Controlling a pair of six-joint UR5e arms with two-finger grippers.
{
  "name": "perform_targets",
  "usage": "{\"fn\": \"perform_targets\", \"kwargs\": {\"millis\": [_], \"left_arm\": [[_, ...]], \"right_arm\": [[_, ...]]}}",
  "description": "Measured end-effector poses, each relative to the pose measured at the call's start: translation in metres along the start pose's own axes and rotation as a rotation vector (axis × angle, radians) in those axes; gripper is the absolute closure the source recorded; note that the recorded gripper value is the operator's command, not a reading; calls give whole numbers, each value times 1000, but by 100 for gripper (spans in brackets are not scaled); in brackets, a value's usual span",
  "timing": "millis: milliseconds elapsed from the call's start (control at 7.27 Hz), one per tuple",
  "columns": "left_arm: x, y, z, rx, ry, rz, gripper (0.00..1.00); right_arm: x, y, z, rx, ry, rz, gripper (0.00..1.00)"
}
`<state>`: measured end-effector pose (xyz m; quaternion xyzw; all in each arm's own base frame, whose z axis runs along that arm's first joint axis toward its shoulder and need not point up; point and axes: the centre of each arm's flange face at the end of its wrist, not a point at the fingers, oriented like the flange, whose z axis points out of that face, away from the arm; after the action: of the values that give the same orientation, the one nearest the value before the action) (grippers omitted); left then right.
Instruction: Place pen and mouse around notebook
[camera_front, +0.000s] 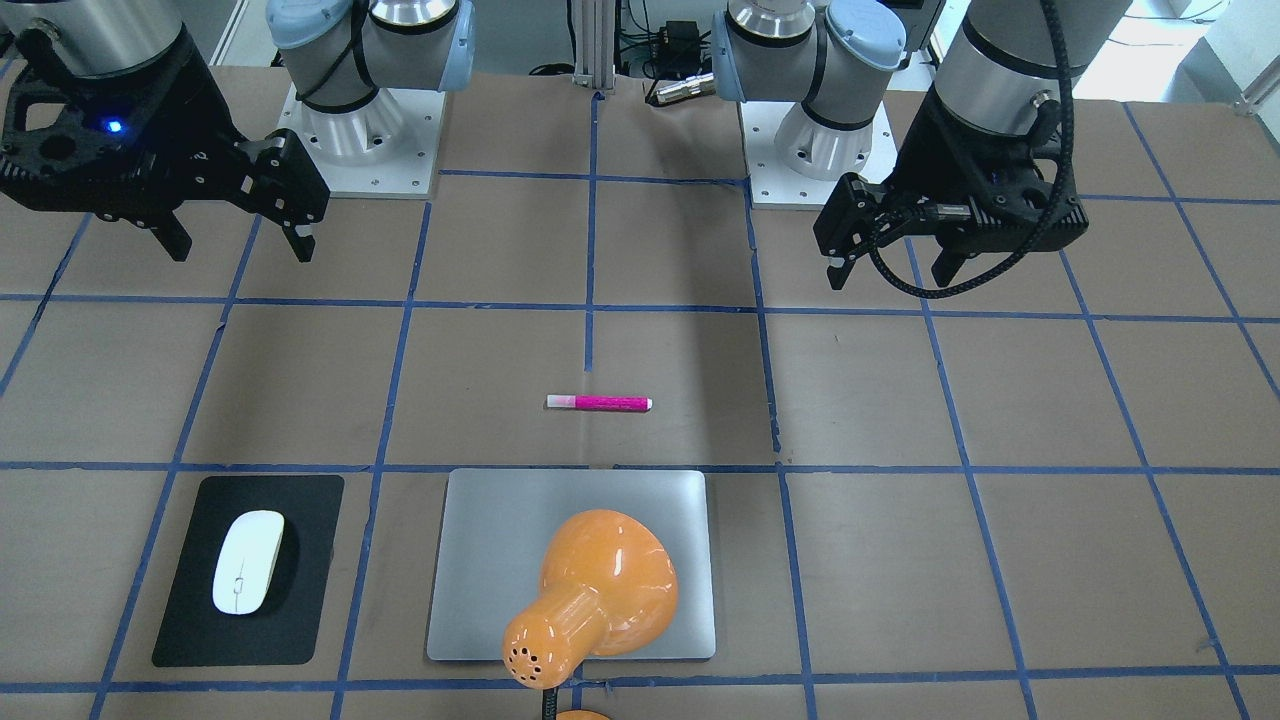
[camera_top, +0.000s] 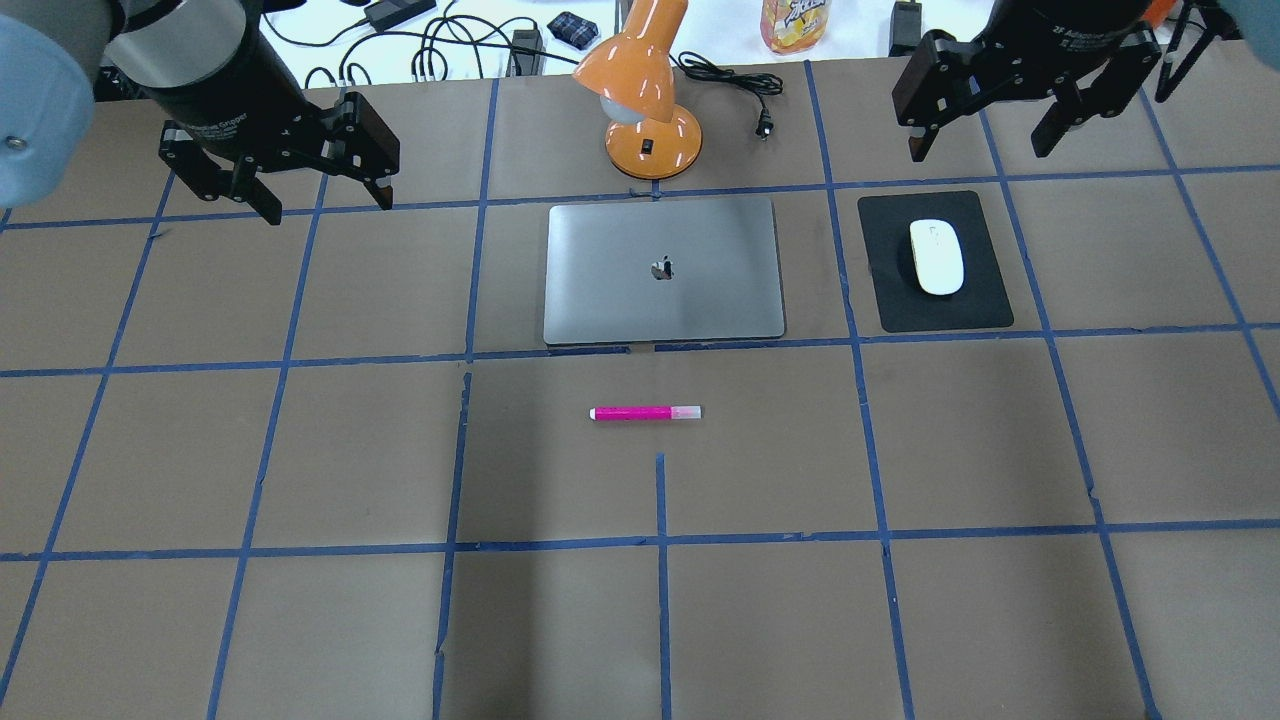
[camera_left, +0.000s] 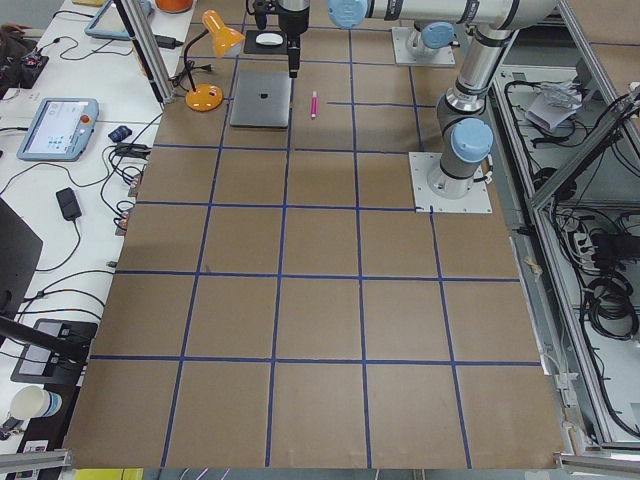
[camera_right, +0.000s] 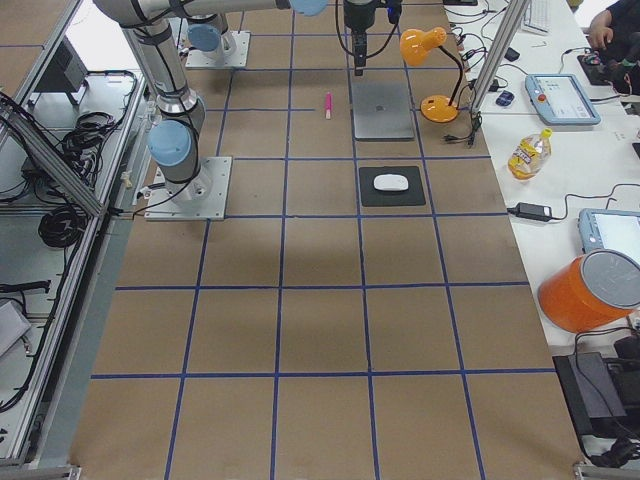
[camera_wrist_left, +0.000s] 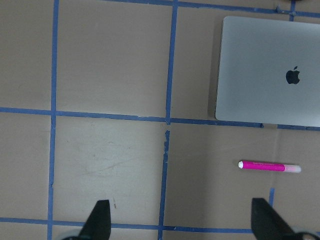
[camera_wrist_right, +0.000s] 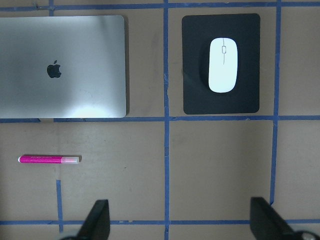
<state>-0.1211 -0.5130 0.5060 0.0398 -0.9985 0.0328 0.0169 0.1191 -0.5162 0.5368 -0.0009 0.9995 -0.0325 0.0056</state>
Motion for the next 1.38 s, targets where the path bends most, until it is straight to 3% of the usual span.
{"fn": "perform_targets", "kwargs": {"millis": [1375], "left_arm": [[-3,-5,11,-14,-5,1,0]], "right_arm": [[0,0,0,3,-2,-1,0]]}}
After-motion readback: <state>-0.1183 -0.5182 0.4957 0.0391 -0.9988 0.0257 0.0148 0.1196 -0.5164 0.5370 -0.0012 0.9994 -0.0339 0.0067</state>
